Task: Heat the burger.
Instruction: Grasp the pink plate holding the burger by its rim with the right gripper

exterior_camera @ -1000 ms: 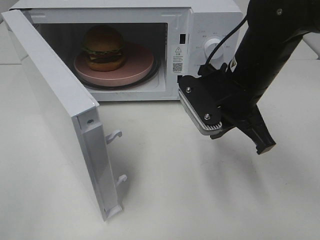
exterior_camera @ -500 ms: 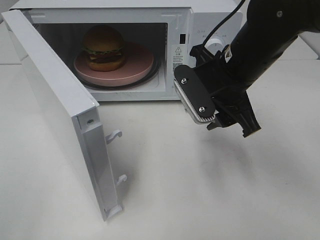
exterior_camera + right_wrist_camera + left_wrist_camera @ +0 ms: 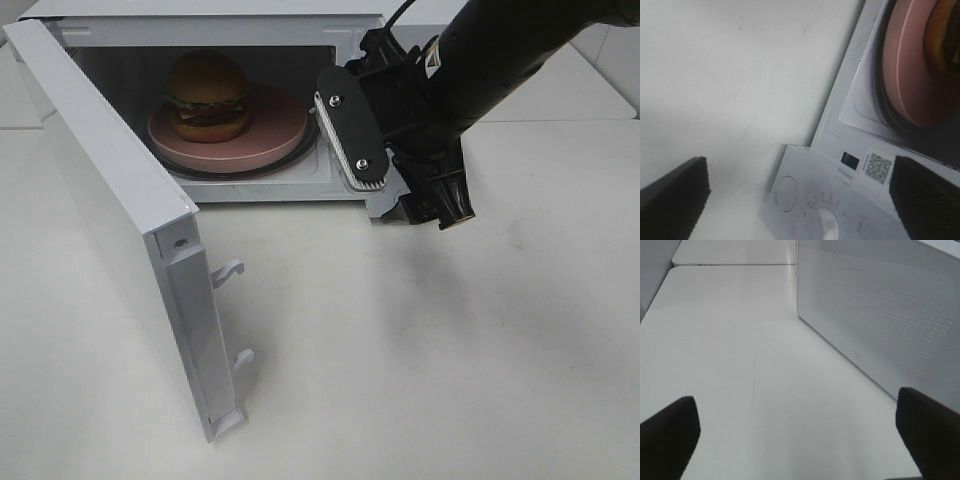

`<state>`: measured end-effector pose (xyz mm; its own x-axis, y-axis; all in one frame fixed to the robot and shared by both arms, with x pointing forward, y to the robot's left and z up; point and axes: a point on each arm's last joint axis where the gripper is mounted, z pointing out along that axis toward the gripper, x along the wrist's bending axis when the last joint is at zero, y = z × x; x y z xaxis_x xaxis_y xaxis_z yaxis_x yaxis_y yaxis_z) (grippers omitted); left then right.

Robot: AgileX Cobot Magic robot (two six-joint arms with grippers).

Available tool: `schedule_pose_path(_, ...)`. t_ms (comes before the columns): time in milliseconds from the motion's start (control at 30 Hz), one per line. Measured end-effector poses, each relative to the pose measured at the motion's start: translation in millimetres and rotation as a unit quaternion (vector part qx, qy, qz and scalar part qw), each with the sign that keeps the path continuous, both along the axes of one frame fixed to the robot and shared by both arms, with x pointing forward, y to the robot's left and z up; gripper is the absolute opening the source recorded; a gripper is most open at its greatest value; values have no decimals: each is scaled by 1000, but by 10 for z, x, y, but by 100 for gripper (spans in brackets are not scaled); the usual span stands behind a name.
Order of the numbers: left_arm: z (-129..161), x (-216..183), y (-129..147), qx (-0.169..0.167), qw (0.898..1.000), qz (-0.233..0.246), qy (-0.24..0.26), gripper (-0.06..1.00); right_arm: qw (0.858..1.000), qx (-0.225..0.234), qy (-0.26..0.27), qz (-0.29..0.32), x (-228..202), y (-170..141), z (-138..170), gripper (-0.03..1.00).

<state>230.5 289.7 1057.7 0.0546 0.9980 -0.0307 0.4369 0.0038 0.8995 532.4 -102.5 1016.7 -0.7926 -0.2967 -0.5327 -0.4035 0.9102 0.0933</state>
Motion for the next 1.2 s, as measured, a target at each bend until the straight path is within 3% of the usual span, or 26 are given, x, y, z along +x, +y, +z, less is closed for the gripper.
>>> schedule_pose_path(233, 0, 0, 0, 0, 1000, 0, 0, 99, 1000, 7, -22, 9, 56, 143, 47, 94)
schedule_pose_path(1200, 0, 0, 0, 0, 1000, 0, 0, 99, 998, 39, -37, -21, 680, 667, -416, 86)
